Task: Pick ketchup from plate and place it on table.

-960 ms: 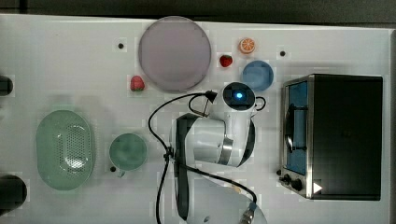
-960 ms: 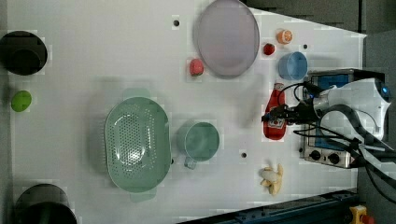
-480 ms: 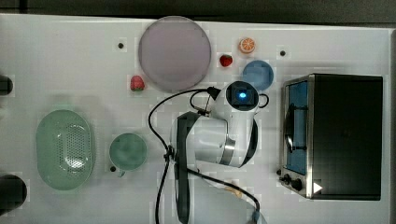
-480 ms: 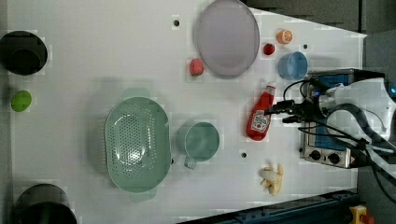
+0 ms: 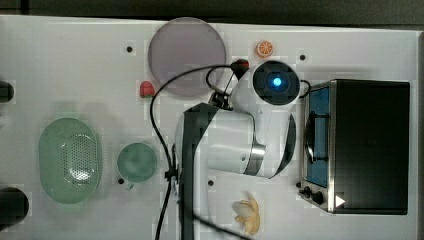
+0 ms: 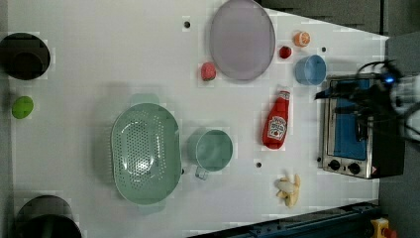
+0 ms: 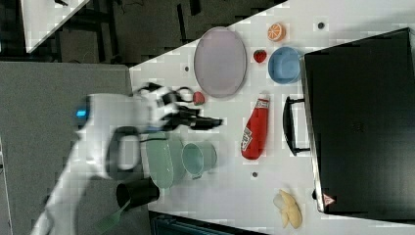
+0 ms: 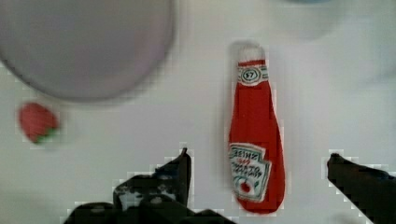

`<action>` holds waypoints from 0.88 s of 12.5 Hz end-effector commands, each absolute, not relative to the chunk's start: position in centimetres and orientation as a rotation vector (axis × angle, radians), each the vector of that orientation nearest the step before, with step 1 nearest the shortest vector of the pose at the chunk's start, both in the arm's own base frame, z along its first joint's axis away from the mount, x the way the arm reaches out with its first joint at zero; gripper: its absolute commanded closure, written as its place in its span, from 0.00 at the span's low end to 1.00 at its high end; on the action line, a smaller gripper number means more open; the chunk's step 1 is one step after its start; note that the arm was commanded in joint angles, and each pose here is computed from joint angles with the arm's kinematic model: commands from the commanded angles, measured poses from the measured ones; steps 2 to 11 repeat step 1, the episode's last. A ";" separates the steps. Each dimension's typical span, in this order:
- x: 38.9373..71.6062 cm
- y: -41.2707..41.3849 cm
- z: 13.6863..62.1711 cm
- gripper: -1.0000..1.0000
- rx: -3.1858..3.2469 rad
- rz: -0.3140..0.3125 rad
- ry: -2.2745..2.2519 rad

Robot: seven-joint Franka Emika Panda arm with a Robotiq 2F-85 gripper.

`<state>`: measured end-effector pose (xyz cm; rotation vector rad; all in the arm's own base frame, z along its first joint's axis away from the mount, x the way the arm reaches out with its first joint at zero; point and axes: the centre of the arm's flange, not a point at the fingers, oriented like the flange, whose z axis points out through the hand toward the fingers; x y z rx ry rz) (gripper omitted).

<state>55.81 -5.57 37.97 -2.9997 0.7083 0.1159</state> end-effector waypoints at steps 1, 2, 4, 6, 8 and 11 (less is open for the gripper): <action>56.1 -3.9 49.8 0.00 -2.896 0.003 1.073; 56.1 -3.9 49.8 0.00 -2.896 0.003 1.073; 56.1 -3.9 49.8 0.00 -2.896 0.003 1.073; 56.1 -3.9 49.8 0.00 -2.896 0.003 1.073; 56.1 -3.9 49.8 0.00 -2.896 0.003 1.073; 56.1 -3.9 49.8 0.00 -2.896 0.003 1.073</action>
